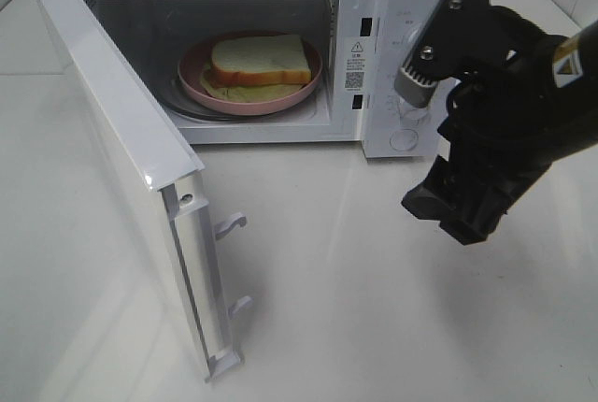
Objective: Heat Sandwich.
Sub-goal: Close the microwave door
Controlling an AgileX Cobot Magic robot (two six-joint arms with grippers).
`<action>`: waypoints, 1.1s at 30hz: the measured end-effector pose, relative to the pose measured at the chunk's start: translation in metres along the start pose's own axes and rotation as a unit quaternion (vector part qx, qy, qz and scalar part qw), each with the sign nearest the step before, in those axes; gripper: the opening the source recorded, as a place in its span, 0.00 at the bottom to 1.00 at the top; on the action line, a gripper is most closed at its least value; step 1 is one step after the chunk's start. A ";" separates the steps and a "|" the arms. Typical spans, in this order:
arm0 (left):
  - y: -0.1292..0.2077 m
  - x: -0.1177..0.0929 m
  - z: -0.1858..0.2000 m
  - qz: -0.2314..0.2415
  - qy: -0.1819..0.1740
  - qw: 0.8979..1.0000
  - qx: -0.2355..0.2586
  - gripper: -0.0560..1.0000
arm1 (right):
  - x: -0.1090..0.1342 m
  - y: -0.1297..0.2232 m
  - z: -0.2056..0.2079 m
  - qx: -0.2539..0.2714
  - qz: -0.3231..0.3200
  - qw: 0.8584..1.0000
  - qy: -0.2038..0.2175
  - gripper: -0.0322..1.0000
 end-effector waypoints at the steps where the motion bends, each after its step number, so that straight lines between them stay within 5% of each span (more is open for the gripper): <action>1: 0.000 0.000 0.000 0.000 0.000 1.000 0.000 0.99 | 0.000 0.000 0.000 0.000 0.000 1.000 0.000 0.78; 17: 0.000 0.000 0.000 0.000 0.000 1.000 0.000 0.99 | 0.029 0.050 0.075 0.007 -0.205 0.979 -0.002 0.78; 33: 0.000 0.000 0.000 0.000 0.000 1.000 0.000 0.99 | 0.052 0.098 0.123 0.051 -0.239 0.970 0.000 0.78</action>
Point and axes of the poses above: a point on each arm's last joint axis where the gripper is mounted, z pointing back along that axis away from the gripper, x along the wrist's bending axis when the last joint is at zero, y = z × x, the point moved 7 cm from there along -z, pointing out along that axis toward the gripper, and after that the axes turned 4 degrees about z, right-handed, at the moved point
